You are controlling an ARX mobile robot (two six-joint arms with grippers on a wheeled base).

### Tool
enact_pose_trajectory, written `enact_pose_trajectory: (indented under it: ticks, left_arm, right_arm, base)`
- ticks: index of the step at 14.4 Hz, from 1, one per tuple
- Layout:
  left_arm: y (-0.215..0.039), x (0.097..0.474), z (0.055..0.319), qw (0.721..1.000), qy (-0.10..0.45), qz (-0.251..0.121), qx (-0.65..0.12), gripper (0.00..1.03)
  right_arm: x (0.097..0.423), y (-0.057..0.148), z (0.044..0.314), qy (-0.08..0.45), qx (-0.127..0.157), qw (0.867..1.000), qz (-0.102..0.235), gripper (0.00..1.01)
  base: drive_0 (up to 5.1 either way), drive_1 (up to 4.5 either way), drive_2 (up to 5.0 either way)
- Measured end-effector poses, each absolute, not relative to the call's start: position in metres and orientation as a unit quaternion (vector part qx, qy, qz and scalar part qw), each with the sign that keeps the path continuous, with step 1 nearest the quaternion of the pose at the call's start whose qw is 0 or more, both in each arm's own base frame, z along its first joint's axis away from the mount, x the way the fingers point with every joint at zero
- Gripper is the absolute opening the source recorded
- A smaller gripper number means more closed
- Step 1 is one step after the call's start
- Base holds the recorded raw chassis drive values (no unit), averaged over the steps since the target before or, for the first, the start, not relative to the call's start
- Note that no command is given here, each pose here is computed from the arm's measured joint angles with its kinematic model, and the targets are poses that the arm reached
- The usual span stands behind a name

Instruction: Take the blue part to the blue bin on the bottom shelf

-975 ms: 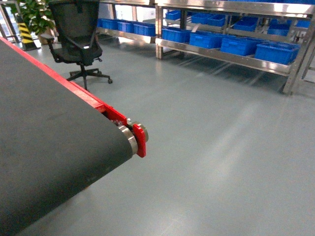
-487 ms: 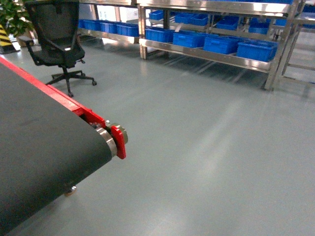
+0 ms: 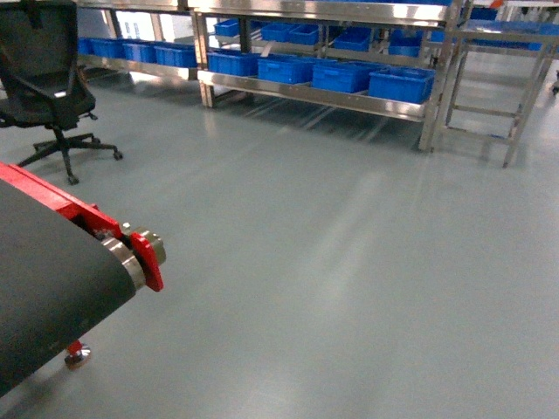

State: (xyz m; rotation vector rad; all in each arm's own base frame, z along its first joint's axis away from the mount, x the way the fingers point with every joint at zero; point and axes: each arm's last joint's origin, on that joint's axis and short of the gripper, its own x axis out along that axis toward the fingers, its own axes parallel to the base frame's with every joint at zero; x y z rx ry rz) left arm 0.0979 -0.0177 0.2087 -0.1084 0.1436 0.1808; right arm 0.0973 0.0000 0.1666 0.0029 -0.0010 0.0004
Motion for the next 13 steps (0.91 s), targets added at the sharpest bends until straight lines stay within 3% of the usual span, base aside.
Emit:
enact_pose_trajectory:
  ticks: [13]
  left_arm:
    - [-0.0177, 0.0979, 0.2087, 0.992, 0.072, 0.090, -0.054, 0.43]
  right_arm:
    - [0.0973, 0.0000, 0.1667, -0.001, 0.001, 1.000, 0.000, 0.98]
  base:
    - [-1.6, -1.62, -1.6]
